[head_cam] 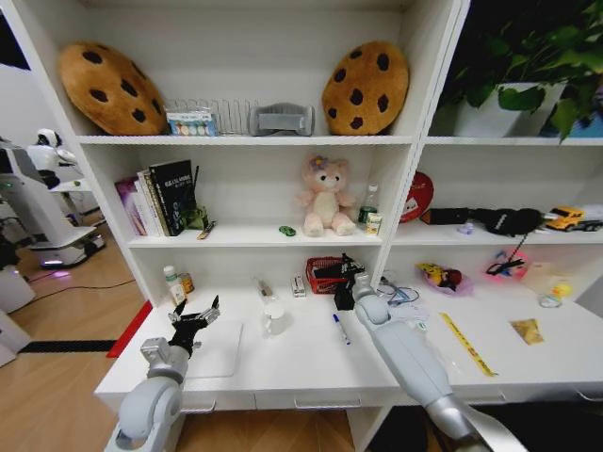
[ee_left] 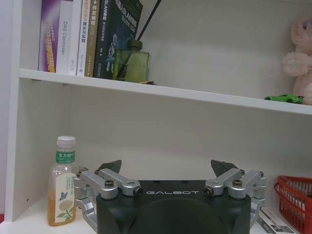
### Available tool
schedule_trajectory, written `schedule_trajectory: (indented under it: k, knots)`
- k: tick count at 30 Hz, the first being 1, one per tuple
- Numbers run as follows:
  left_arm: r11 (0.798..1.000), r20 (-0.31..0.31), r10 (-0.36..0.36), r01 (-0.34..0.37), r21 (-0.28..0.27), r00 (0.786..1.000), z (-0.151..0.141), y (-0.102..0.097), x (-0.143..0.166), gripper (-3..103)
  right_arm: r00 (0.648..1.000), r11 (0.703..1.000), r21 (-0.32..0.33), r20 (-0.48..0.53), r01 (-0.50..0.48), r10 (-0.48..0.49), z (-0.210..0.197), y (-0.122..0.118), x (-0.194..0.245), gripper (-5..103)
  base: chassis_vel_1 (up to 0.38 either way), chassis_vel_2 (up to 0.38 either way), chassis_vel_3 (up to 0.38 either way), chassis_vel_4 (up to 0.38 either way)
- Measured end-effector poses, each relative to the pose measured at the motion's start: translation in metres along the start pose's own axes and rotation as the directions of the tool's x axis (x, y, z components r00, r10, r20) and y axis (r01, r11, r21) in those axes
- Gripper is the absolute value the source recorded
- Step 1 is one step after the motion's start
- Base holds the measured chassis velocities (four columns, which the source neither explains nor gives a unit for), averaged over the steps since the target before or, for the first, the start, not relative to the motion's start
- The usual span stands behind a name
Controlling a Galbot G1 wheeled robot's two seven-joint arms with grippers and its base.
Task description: Organize the objects on the table.
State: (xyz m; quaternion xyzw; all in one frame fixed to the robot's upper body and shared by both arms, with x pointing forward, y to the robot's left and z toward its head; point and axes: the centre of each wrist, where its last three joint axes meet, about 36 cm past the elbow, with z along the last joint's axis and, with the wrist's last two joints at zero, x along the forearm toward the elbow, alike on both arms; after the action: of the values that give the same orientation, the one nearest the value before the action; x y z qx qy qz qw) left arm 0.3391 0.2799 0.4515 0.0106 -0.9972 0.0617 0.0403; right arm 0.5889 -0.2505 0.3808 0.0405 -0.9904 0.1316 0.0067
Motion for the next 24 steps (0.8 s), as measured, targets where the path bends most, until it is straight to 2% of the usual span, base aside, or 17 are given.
schedule_trajectory:
  k: [5,12,20,21,23,24]
  knots:
    - [1.000,0.000,0.000,0.000,0.000,1.000,0.000,0.000,0.000,100,0.999,0.999,-0.036,0.034,0.015,-0.014,0.019,-0.003,0.006,10,0.000,0.000,0.000,0.000]
    - [1.000,0.000,0.000,0.000,0.000,1.000,0.000,0.000,0.000,100,0.999,0.999,-0.032,0.051,0.014,-0.012,0.027,-0.019,0.010,10,0.000,0.000,0.000,0.000]
    - [1.000,0.000,0.000,0.000,0.000,1.000,0.000,0.000,0.000,100,0.999,0.999,-0.037,0.045,0.008,-0.006,0.031,-0.021,0.010,10,0.000,0.000,0.000,0.000]
    - [1.000,0.000,0.000,0.000,0.000,1.000,0.000,0.000,0.000,100,0.999,0.999,-0.036,0.042,0.007,-0.006,0.031,-0.021,0.010,7,0.000,0.000,0.000,0.000]
    - [1.000,0.000,0.000,0.000,0.000,1.000,0.000,0.000,0.000,100,0.999,0.999,-0.031,0.035,0.008,-0.007,0.032,-0.019,0.010,16,0.000,0.000,0.000,0.000]
    - [1.000,0.000,0.000,0.000,0.000,1.000,0.000,0.000,0.000,100,0.999,0.999,-0.031,0.035,0.008,-0.007,0.032,-0.019,0.010,16,0.000,0.000,0.000,0.000]
